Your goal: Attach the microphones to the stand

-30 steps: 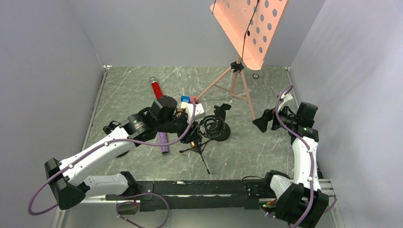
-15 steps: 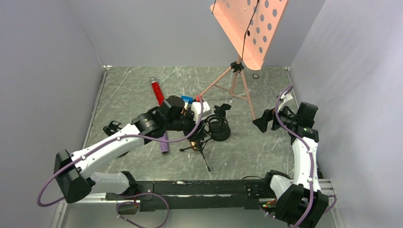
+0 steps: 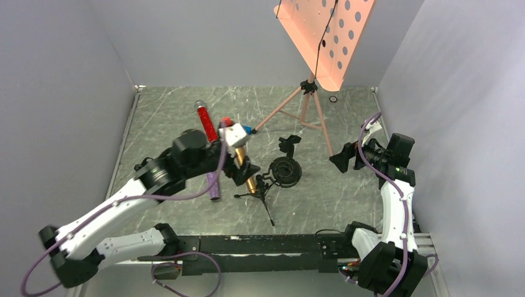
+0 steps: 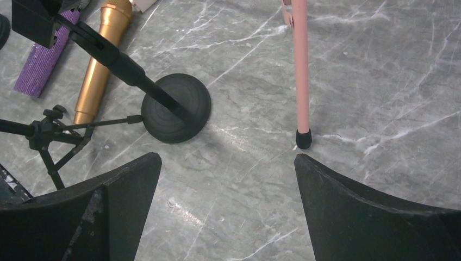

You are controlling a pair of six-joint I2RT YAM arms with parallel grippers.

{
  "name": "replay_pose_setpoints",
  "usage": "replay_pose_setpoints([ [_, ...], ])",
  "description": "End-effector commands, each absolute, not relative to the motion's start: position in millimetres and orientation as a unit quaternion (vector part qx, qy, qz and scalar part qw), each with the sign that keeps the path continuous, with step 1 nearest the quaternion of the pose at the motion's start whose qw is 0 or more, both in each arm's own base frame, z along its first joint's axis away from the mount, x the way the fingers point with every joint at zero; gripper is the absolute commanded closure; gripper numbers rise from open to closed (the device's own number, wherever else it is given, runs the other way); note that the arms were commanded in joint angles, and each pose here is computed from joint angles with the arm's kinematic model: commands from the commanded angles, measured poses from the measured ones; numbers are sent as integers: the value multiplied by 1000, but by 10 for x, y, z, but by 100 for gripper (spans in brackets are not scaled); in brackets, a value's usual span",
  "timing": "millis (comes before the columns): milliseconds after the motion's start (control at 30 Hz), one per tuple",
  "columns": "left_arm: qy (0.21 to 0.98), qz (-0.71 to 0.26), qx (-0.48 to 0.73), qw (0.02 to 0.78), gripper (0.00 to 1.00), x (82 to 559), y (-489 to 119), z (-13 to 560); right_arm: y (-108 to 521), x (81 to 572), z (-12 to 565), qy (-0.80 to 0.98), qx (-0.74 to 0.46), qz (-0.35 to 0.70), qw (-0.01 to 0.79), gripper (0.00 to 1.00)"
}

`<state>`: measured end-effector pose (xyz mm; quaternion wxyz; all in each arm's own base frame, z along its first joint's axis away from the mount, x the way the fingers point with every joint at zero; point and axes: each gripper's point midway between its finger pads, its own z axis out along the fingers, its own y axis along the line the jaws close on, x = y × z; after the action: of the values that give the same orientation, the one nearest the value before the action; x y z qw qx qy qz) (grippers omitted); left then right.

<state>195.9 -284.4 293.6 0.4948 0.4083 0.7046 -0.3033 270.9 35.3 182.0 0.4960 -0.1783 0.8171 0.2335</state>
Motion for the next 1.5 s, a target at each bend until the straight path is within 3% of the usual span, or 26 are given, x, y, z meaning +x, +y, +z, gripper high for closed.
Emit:
replay_pose_setpoints([
  [0,678,-297,294,604,1,2002,-2368,3495,356,2738,1941,802,-204,218,518,0],
  [167,716,-304,155,609,1,2120,-1852,3249,411,2713,1974,794,-213,231,521,0],
  [400,847,-218,-3,486,1,2590,-1438,2355,418,2706,1985,792,-215,232,522,0],
  [667,929,-107,-51,351,5,2942,-1297,1285,414,2701,1993,792,-216,227,524,0],
  [1000,958,-49,-63,274,6,3153,-1242,509,427,2698,1983,792,-216,234,521,0],
  [1167,960,-56,-94,257,18,3339,-1192,387,426,2699,1980,792,-216,234,520,0],
  [1300,968,-33,-100,226,20,3436,-1179,359,434,2697,1973,793,-218,235,519,0],
  [1333,972,-14,-105,211,27,3428,-1137,323,433,2696,1972,793,-218,234,518,0],
  [1433,979,26,-114,165,61,3373,-1050,222,434,2699,1961,794,-221,231,517,0],
  [1467,981,31,-114,153,62,3346,-1040,180,433,2701,1963,794,-222,230,517,0],
])
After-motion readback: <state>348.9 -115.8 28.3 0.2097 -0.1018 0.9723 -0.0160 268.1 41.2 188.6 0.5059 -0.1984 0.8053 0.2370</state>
